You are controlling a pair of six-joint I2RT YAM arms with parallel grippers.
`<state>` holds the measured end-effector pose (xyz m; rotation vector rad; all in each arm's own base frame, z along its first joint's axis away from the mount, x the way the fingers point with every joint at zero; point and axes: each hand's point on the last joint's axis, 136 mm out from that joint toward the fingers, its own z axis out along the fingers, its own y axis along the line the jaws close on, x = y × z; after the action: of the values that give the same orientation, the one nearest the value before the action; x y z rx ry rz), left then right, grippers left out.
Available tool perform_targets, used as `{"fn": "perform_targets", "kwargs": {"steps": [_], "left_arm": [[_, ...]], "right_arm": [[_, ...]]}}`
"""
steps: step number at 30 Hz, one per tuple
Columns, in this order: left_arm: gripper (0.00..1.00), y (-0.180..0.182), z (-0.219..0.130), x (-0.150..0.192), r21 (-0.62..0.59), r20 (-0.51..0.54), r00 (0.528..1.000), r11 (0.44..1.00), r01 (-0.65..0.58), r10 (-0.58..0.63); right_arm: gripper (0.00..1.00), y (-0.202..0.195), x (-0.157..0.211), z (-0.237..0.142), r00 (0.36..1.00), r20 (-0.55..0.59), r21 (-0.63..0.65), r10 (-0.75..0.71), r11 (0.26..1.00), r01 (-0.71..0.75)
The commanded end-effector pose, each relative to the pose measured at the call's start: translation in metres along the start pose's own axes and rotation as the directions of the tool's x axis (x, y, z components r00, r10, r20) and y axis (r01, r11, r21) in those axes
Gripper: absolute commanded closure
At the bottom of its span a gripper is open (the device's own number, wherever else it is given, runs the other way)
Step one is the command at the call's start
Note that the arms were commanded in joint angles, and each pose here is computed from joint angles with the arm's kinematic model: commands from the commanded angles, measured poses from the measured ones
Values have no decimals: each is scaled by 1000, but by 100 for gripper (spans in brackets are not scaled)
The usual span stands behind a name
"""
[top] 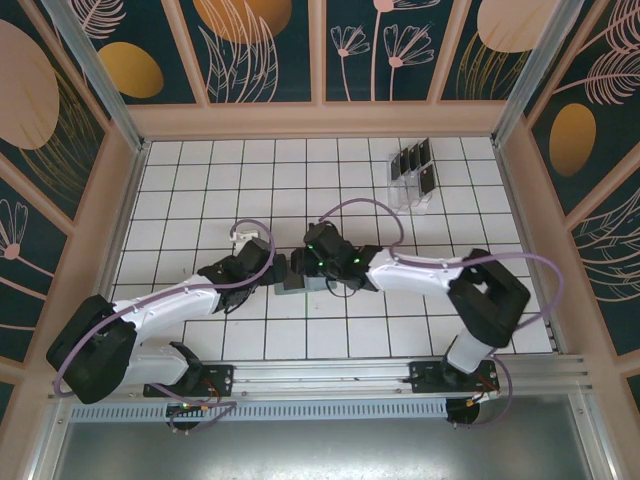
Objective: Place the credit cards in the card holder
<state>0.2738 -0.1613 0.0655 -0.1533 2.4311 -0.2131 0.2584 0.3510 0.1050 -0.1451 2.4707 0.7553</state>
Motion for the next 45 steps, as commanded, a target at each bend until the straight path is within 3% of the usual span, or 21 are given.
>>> {"fn": "perform_targets", "kwargs": {"steps": [1,8,16,22,30,45], "left_arm": [[1,-16,5,1,90,-7,1000,996,3,-2],[1,-28,19,13,145,-49,998,989,-34,41],[1,-35,26,16,169,-59,997,985,-37,48],[1,-38,31,19,184,-66,996,982,-42,55],[1,-46,36,22,225,-59,996,973,-46,60],[1,-59,40,23,294,-52,997,955,-45,62]], "right_arm": [[51,-44,-9,-20,998,69,139,1,990,-11],[45,-104,-10,-35,992,111,249,61,965,-87],[48,-123,-6,-14,994,82,267,69,960,-89],[59,-123,-3,-1,996,60,257,64,963,-78],[91,-123,3,0,996,52,231,79,969,-89],[100,-126,22,2,993,25,190,119,974,-122]]}}
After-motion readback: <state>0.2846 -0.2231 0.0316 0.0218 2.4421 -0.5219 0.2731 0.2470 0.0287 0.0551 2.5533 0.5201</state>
